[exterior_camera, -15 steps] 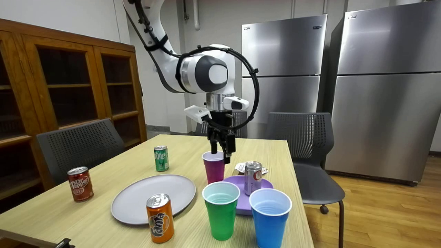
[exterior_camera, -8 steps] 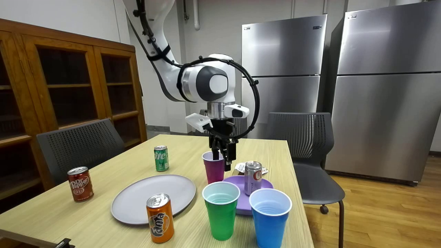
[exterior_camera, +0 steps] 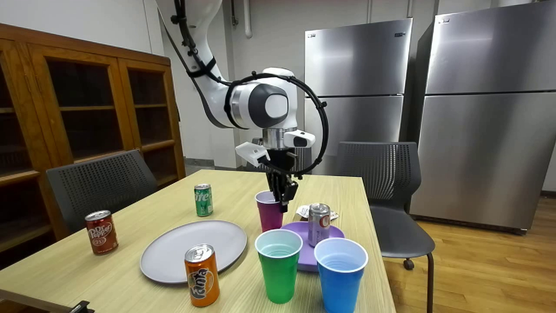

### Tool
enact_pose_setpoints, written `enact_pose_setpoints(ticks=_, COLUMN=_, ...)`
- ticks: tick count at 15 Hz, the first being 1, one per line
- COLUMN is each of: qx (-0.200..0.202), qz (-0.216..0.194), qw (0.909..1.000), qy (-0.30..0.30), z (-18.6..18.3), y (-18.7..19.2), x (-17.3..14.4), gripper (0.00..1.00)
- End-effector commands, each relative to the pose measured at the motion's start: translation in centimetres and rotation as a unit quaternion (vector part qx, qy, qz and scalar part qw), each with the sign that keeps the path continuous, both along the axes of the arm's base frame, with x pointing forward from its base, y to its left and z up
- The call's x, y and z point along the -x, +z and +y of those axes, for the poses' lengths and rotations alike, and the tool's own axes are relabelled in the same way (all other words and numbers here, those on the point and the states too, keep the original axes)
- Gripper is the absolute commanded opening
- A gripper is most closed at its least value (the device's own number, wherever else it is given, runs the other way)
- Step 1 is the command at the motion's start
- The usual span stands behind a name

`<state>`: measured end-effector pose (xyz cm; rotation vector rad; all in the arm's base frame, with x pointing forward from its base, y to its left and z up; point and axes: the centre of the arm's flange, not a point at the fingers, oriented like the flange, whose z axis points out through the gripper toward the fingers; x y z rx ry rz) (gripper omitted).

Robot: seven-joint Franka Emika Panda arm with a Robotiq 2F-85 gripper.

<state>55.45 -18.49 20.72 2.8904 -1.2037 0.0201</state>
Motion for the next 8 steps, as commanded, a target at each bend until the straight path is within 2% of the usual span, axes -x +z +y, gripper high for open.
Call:
enact_pose_setpoints(ticks=1, qx=0.001, qz=-0.014, qw=0.9999, qy=-0.002, z=0.6, y=0.8, x=-0.6, gripper=0.00)
enact_pose_setpoints(ticks=8, qx=0.002, qz=-0.039, qw=0.9992, qy=0.008, z=2.0, y=2.8, x=-0.7, gripper=0.01)
